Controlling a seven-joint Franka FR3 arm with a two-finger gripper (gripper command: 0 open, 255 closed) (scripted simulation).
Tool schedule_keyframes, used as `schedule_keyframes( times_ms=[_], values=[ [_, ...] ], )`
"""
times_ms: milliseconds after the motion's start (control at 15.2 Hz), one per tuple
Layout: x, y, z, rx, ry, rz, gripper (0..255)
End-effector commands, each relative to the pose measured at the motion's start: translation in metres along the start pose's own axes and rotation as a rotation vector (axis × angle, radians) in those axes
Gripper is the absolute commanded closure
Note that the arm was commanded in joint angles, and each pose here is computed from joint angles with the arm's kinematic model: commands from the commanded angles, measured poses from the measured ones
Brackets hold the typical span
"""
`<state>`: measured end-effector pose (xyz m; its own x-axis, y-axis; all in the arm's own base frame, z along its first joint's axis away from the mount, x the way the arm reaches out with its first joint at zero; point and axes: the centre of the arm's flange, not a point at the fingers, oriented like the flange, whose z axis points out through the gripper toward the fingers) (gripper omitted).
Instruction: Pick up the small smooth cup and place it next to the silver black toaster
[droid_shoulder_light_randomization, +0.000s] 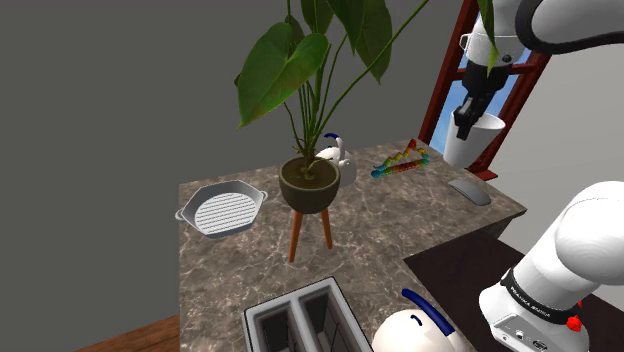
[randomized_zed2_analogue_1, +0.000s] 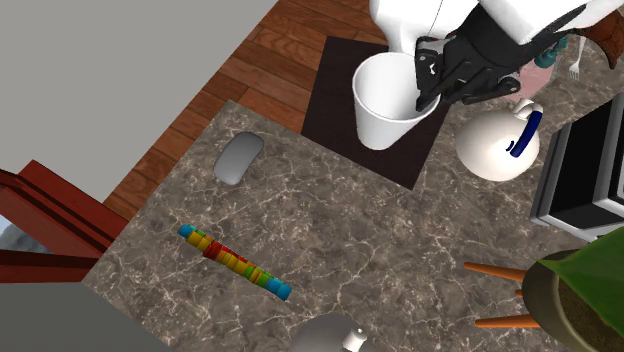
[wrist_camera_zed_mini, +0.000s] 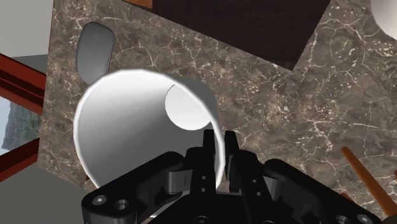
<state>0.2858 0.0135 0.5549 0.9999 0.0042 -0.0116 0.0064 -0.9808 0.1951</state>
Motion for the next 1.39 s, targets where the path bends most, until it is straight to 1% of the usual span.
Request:
schedule_keyframes(
  times_ms=[0,1320],
  values=[
    [-0.011,-0.022,-0.004,0.000,0.000,0.000,255],
    [-0.148,-0.243,-0.047,0.000,0.000,0.000,255]
  ],
)
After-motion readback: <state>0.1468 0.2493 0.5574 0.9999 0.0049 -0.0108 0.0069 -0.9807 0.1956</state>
